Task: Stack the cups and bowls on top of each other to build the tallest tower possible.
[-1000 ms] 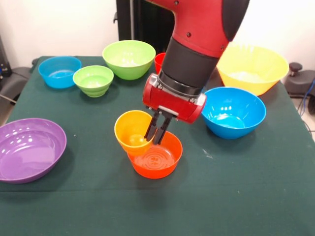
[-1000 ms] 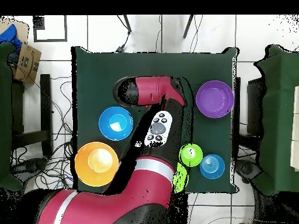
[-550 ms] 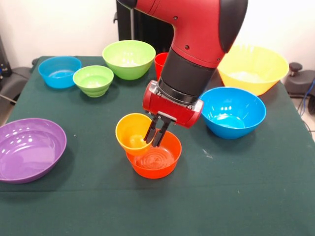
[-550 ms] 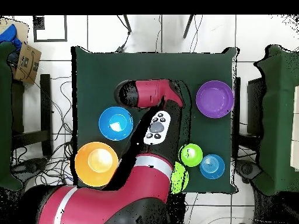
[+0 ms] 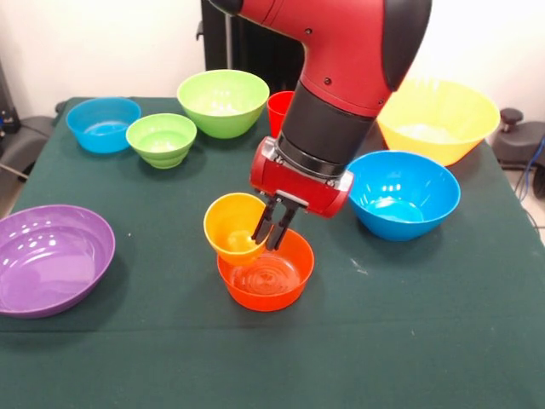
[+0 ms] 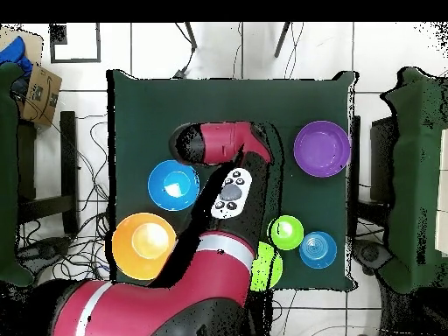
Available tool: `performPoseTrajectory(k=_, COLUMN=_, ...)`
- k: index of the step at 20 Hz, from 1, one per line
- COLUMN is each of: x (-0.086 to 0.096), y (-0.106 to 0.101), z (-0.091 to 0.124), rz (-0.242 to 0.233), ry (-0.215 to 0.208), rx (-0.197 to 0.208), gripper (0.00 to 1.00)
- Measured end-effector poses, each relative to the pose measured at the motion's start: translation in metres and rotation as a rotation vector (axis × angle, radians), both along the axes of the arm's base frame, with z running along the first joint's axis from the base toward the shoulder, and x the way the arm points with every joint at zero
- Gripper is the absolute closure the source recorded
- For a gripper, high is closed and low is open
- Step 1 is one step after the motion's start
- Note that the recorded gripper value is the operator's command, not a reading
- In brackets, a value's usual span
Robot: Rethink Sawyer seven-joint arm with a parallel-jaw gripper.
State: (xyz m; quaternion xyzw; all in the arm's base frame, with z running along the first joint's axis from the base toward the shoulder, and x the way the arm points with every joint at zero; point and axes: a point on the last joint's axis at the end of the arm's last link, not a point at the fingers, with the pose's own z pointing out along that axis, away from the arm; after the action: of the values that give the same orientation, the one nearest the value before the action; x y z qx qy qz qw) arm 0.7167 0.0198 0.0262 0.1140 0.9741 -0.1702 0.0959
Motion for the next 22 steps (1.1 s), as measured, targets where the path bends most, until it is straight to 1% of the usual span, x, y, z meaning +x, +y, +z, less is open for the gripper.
performPoseTrajectory(k=8, x=-0.002, y=0.013, z=0.000, rz=0.029, ry=-0.014, rx=-0.010, gripper=1.00)
performPoseTrajectory(k=13, x=0.000, y=0.023, z=-0.001, rz=0.054, ry=-0.042, rx=-0.009, gripper=1.00)
performPoseTrajectory(k=22, x=0.000, y=0.024, z=-0.005, rz=0.062, ry=-0.058, rx=-0.016, gripper=1.00)
